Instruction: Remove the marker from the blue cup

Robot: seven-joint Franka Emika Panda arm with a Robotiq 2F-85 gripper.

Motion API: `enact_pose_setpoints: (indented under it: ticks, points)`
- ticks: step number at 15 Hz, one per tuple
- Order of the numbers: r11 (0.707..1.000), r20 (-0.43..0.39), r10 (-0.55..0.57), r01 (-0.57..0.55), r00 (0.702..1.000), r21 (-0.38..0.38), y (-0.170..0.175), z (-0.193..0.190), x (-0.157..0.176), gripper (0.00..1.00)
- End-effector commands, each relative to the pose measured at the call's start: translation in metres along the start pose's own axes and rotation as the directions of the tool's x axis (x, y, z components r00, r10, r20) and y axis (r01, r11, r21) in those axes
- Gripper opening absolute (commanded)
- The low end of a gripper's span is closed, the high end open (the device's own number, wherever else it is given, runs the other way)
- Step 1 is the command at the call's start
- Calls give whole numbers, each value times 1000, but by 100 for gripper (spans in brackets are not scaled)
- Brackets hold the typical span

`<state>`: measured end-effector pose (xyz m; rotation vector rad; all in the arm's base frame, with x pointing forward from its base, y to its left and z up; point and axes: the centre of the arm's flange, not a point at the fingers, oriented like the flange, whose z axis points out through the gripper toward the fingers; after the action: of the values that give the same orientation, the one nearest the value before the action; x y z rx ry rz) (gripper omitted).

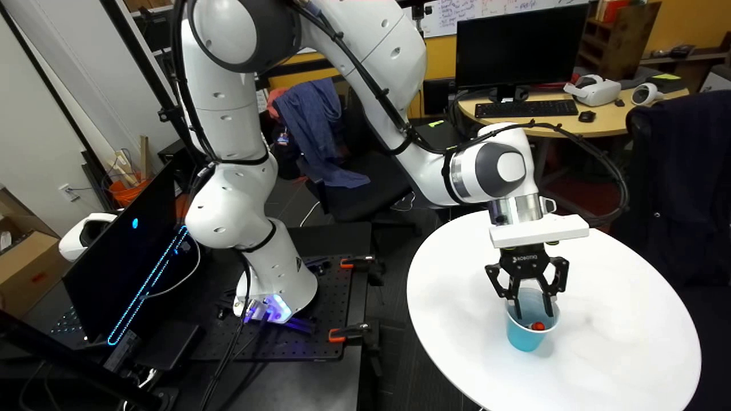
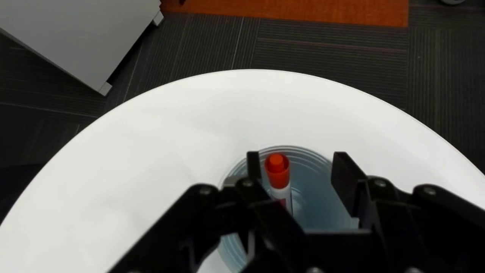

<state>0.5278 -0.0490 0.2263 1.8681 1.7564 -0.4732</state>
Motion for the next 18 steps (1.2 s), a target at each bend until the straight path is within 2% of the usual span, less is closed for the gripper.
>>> enact_pose_setpoints:
  ticks: [1,12,18]
  points:
    - [1000,1,4,-4,1000,1,8,1,8,53]
    - [1000,7,-9,9,1000,24,14,14,17,49]
    - [999,10,-14,13,1000,39,18,21,19,43]
